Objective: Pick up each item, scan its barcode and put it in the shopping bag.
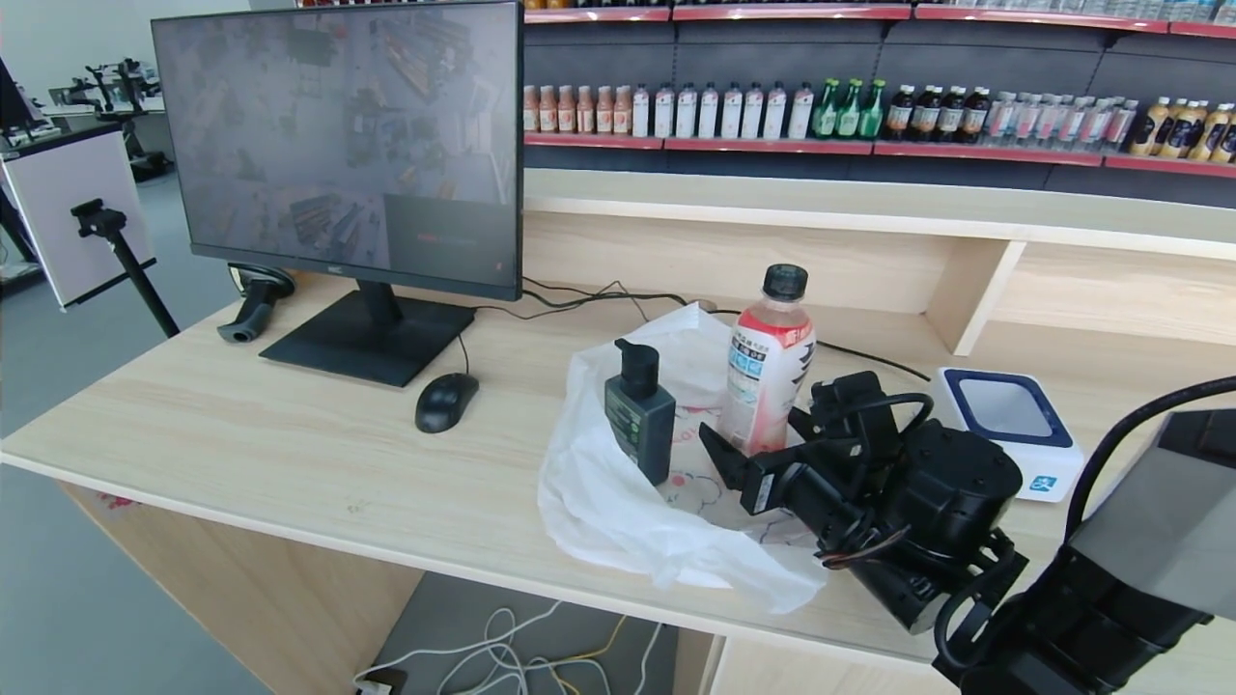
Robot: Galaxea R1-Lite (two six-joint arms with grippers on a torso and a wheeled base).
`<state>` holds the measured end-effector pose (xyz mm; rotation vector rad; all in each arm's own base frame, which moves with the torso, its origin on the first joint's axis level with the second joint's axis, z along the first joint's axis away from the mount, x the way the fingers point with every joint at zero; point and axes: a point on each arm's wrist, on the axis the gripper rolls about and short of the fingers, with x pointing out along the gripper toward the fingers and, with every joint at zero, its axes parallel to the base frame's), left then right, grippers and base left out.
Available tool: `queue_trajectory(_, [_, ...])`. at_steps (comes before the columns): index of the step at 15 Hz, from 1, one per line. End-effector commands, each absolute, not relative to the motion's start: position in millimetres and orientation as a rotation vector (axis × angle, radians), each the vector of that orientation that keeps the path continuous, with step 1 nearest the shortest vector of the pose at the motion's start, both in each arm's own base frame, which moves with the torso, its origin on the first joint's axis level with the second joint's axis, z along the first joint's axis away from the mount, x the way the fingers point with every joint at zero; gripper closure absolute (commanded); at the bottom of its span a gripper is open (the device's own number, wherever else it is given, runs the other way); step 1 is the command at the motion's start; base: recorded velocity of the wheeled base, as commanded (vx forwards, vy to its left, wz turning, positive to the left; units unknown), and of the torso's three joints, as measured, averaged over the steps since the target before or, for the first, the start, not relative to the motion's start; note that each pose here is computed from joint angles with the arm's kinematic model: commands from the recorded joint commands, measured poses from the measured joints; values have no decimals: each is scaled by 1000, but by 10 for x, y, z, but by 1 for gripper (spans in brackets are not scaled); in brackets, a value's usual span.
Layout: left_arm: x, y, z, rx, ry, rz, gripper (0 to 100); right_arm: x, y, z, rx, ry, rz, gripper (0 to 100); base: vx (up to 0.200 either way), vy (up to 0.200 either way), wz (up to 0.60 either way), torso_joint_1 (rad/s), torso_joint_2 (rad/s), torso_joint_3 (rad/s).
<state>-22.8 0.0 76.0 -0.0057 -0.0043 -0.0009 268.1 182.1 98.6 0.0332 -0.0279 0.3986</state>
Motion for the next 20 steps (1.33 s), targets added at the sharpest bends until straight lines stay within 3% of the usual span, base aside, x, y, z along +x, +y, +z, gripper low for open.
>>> queue_trajectory(1, [-228, 0, 760, -6, -5, -2, 0, 2676, 1820, 1007, 38, -42, 399, 0, 0, 0, 0, 0, 0, 0])
queue_trajectory(11, [-228, 0, 760, -6, -5, -2, 0, 2310, 1632, 1296, 58, -85, 419, 0, 0, 0, 0, 0, 0, 0])
queue_trajectory(15, [-228, 0, 761, -8, -6, -2, 0, 2003, 1371, 1439, 72, -104, 407, 0, 0, 0, 0, 0, 0, 0])
queue_trajectory(20, [-228, 0, 760, -8, -5, -2, 0, 1341, 743, 1540, 106, -155, 326, 0, 0, 0, 0, 0, 0, 0])
